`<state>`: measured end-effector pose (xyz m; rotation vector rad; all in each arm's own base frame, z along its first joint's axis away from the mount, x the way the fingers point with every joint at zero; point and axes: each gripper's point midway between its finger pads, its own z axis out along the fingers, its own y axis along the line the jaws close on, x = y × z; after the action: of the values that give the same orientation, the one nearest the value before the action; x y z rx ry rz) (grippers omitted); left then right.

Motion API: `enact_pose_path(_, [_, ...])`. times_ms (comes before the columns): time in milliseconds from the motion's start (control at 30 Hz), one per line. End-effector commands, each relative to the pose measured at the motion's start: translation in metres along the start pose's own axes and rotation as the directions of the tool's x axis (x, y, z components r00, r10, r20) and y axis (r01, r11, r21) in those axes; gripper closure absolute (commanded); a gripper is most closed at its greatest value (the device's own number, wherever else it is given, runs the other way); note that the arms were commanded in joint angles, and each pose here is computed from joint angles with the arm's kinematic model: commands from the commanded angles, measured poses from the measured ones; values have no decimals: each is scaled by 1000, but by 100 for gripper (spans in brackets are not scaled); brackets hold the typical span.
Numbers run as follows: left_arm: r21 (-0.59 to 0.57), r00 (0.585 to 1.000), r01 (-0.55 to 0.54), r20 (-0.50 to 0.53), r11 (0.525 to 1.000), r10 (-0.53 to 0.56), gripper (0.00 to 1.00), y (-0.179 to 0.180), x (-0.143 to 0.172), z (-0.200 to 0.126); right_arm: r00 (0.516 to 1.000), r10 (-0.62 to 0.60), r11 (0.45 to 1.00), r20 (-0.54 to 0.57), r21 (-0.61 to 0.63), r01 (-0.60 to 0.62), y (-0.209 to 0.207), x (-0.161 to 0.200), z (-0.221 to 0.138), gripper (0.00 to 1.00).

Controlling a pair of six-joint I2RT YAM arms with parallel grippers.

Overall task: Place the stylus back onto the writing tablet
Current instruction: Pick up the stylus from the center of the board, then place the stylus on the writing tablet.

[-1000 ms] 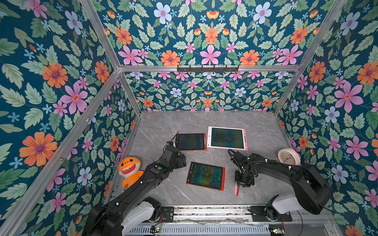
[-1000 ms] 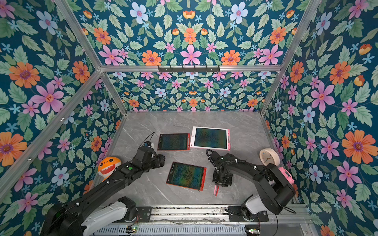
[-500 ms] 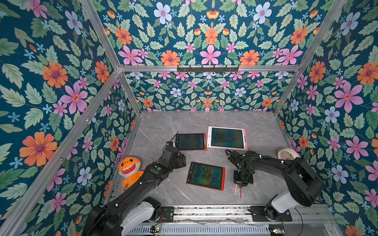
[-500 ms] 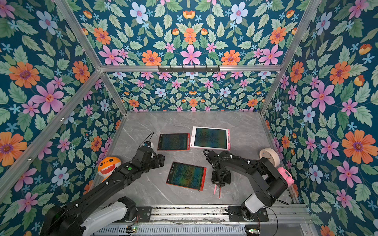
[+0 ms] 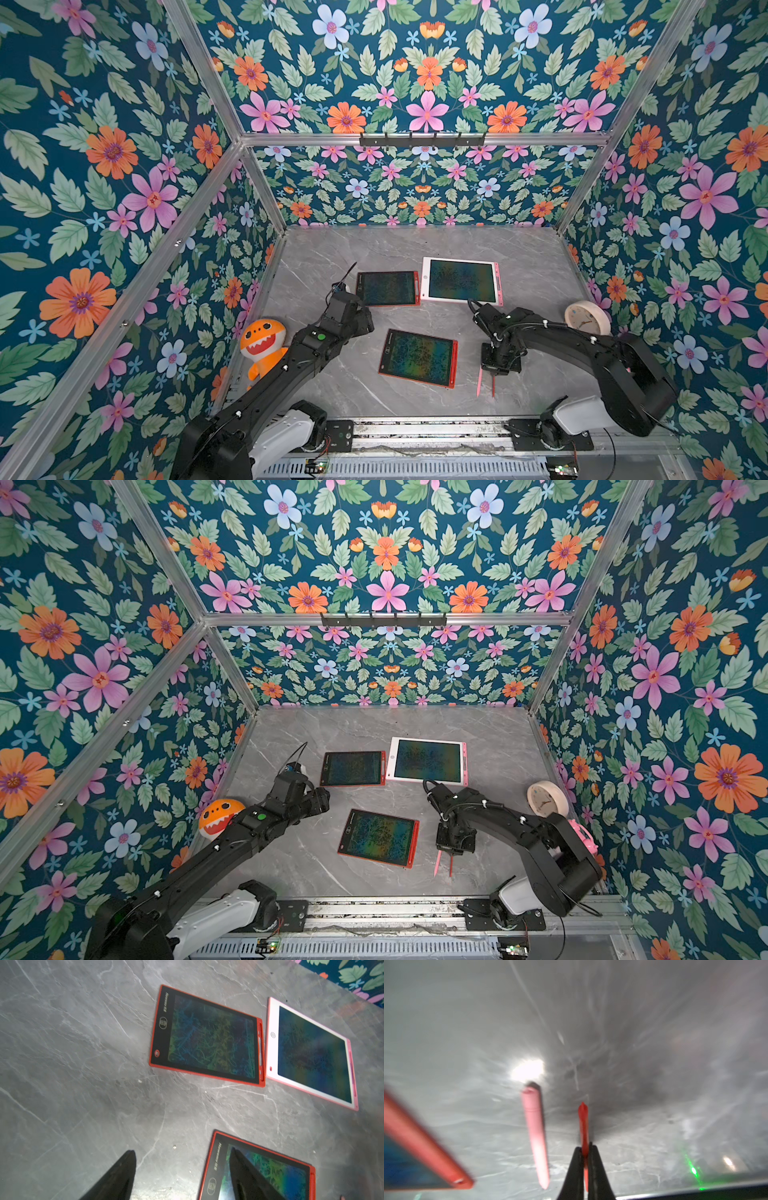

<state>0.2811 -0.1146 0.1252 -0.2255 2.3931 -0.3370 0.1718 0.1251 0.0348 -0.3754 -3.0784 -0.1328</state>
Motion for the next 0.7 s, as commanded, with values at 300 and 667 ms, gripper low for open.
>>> enact_pose_path(300, [-16,997,34,-75,999,-35,41,0,-50,47,961,-45,921,272,-362,146,54,-80,-96,100])
enact_pose_path(667, [-76,995,-8,-99,997,0,57,4,-98,101,901,-182,798,393,-476,369,128,-169,-126,100])
